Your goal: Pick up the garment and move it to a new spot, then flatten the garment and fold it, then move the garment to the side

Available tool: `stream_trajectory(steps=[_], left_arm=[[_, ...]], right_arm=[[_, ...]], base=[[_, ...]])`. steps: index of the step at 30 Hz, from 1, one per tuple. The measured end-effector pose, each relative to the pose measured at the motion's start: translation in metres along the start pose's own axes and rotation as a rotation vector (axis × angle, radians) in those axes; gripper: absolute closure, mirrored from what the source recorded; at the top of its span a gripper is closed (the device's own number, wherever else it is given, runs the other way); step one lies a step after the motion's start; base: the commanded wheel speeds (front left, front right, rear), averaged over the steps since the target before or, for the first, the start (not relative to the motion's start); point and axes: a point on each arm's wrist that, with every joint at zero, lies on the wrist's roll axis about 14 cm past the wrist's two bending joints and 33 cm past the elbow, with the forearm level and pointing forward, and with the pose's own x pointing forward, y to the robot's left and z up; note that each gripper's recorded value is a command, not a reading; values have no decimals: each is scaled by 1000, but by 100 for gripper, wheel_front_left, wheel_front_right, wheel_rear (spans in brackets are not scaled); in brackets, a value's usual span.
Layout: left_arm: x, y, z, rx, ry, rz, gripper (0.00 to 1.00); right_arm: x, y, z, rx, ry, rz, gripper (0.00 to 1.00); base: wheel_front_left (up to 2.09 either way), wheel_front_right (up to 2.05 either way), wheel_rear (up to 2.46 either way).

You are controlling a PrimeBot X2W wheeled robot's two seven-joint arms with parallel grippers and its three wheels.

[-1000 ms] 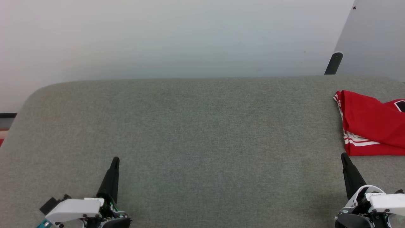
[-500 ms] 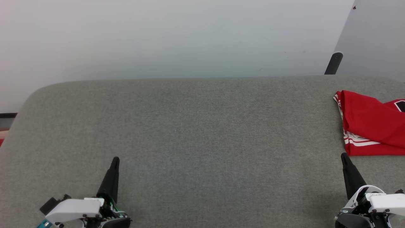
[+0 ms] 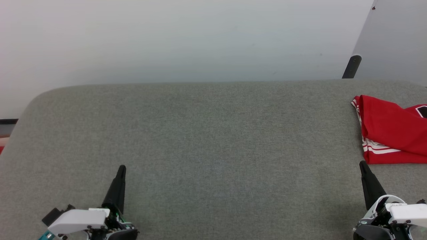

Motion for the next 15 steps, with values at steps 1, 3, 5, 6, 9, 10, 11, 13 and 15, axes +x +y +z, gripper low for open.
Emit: stream_trajectory(steps=[1, 3, 5, 6, 9, 10, 11, 13, 15], left_arm=[[0, 0, 0, 0, 0, 0, 100], [0, 0, 0, 0, 0, 0, 100], [0, 0, 0, 0, 0, 0, 100], [0, 0, 0, 0, 0, 0, 100], [0, 0, 0, 0, 0, 0, 100], [0, 0, 0, 0, 0, 0, 100], [0, 0, 0, 0, 0, 0, 100], [0, 0, 0, 0, 0, 0, 100], [0, 0, 0, 0, 0, 0, 100]], right_arm=[[0, 0, 0, 0, 0, 0, 100], [0, 0, 0, 0, 0, 0, 100], [0, 0, 0, 0, 0, 0, 100], [0, 0, 0, 0, 0, 0, 100], [0, 0, 0, 0, 0, 0, 100], [0, 0, 0, 0, 0, 0, 100], [0, 0, 0, 0, 0, 0, 100], [0, 0, 0, 0, 0, 0, 100], [0, 0, 0, 0, 0, 0, 100]], base=[[0, 0, 0], [0, 0, 0], [0, 0, 0], [0, 0, 0], [0, 0, 0], [0, 0, 0], [0, 0, 0], [0, 0, 0], [0, 0, 0]])
